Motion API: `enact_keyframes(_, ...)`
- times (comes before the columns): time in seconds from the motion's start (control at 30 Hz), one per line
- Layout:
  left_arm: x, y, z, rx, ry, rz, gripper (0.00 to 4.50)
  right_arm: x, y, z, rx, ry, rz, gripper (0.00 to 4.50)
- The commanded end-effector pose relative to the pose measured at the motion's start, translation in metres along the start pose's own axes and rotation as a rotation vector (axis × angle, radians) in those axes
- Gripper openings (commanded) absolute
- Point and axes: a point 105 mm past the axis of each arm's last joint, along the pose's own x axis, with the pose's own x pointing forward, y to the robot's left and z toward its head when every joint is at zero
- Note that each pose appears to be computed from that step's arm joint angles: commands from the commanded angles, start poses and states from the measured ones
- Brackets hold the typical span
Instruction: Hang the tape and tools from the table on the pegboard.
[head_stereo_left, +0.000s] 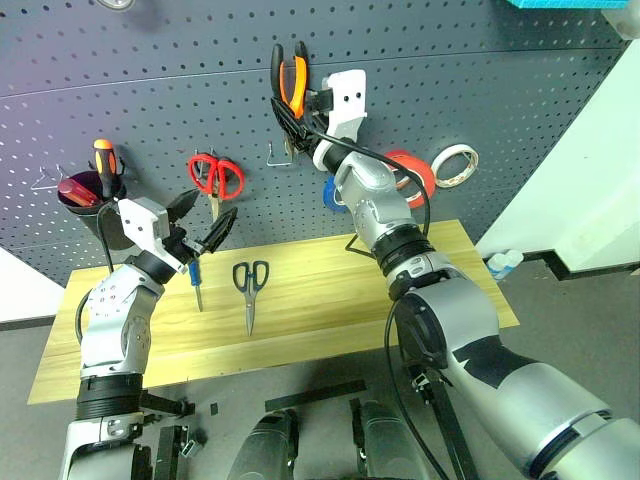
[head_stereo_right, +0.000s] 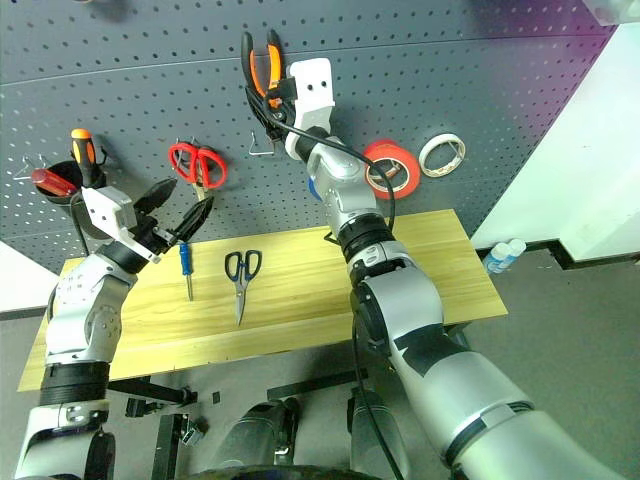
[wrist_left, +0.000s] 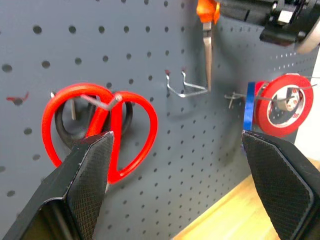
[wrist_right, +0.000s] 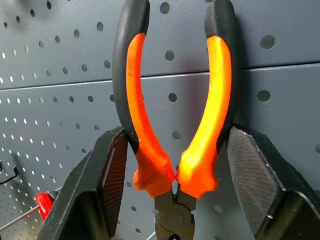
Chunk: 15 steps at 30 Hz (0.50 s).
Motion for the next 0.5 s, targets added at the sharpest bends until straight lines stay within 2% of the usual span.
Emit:
enact_keyframes(0.03,0.002,-0.006,0.01,0.034,-0.026,-0.03,4.29,0.012,0.017,0.038,-0.028,-0.121,0.054,2.67)
enact_keyframes(0.5,-0.008,-0.011,0.007,0.022,0.012,-0.051,4.29,0.013,0.032,0.05,-0.02,-0.176,0.089,2.67)
